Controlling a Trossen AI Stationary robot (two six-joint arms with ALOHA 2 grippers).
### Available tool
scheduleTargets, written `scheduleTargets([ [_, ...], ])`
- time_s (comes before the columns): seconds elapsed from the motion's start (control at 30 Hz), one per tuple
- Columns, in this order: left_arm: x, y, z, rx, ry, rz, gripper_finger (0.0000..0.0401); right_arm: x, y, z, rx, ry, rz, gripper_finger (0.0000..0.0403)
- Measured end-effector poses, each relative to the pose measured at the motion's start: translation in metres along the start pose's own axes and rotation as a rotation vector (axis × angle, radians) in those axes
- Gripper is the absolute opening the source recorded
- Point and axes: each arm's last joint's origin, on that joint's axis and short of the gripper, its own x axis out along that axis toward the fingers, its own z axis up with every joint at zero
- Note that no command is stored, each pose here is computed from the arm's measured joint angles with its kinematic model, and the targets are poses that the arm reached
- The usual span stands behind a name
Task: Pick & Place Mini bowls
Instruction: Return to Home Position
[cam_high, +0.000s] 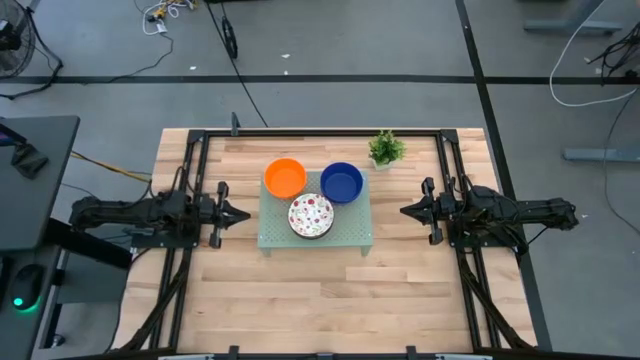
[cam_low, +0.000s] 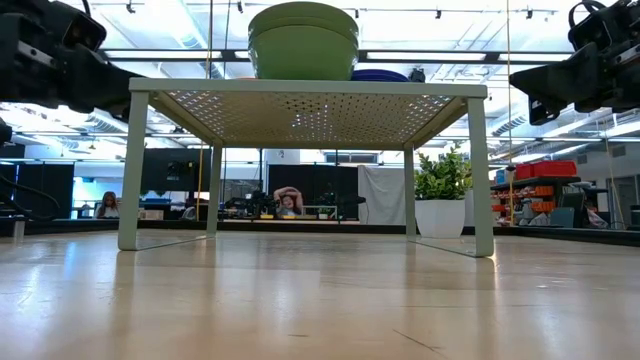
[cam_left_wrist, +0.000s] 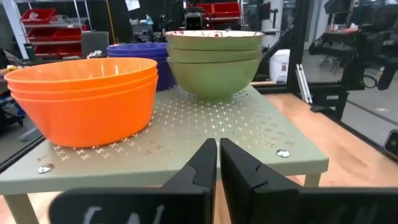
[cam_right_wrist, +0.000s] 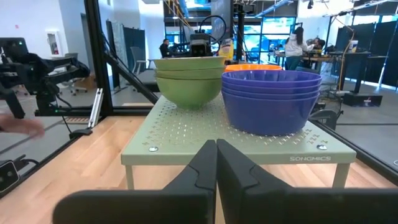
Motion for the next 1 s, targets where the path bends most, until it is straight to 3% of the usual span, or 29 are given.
scheduleTargets([
  [1.0, -0.0032, 0.0005, 0.0082, -0.024, -0.097, 0.005, 0.0028, -0.0001, -0.0031, 0.0001, -0.002, -0.001, -0.032, 0.0011],
])
